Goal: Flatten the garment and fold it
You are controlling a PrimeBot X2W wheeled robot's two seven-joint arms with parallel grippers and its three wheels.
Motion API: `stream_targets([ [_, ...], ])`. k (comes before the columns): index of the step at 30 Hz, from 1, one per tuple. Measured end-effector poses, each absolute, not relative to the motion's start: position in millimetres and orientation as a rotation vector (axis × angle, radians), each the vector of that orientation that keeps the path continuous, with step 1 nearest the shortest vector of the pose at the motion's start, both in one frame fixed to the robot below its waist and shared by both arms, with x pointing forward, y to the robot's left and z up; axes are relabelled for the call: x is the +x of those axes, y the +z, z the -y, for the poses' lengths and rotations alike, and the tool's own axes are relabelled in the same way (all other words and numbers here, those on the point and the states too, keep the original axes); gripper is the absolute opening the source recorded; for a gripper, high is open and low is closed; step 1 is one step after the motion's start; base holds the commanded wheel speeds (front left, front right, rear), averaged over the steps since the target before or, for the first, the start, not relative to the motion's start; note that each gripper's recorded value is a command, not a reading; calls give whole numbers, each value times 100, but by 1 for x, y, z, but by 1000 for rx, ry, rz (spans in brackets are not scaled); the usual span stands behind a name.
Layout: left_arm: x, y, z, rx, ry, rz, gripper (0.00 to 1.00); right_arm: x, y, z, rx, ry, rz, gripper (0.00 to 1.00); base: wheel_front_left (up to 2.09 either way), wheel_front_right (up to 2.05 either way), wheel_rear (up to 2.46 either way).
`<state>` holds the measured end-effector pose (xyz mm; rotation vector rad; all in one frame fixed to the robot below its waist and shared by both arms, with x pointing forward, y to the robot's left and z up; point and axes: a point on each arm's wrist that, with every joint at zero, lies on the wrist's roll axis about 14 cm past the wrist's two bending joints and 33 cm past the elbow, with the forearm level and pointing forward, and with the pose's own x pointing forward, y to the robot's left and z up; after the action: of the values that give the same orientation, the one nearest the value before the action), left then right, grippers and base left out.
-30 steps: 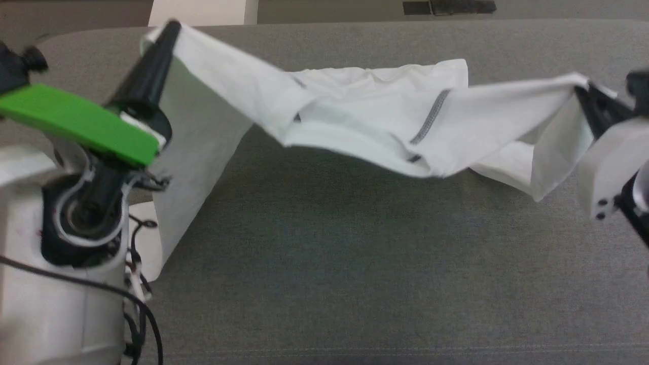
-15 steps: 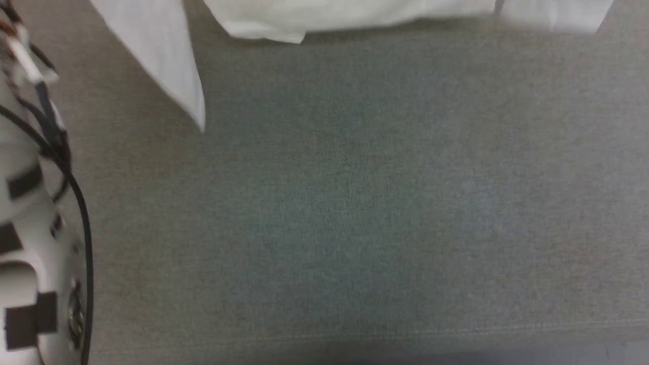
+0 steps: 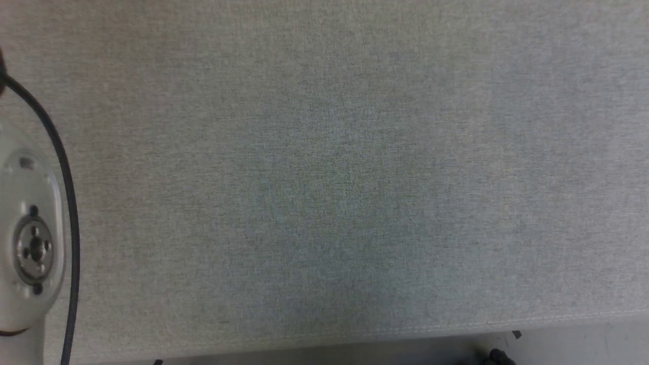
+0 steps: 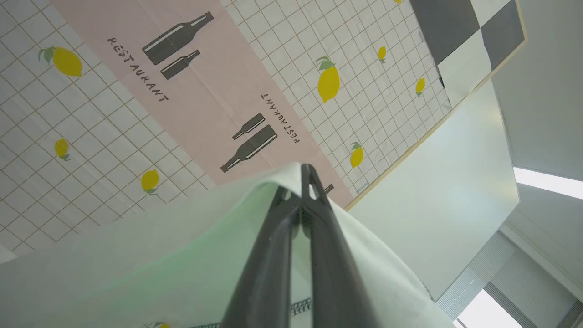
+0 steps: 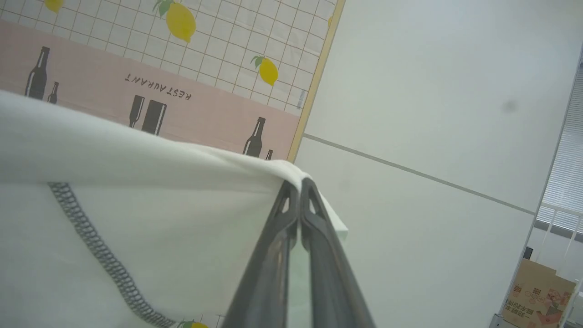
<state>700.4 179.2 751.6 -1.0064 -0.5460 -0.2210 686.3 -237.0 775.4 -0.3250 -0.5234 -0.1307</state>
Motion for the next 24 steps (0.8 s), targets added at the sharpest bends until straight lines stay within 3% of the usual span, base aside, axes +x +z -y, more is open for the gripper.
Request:
stream_targets([
  [6, 710, 735, -174, -984, -247, 536, 0, 709, 731, 237, -352, -114, 435, 0, 0, 0, 0],
  [13, 710, 615, -159, -802, -212, 195, 0, 712, 608, 230, -299, -16, 144, 0, 0, 0, 0],
  [18, 666, 540, -155, -718, -223, -40, 0, 675, 530, 225, -243, 49, -85, 0, 0, 0, 0],
  [24, 574, 472, -160, -566, -229, -304, 0, 598, 471, 234, -171, 77, -342, 0, 0, 0, 0],
])
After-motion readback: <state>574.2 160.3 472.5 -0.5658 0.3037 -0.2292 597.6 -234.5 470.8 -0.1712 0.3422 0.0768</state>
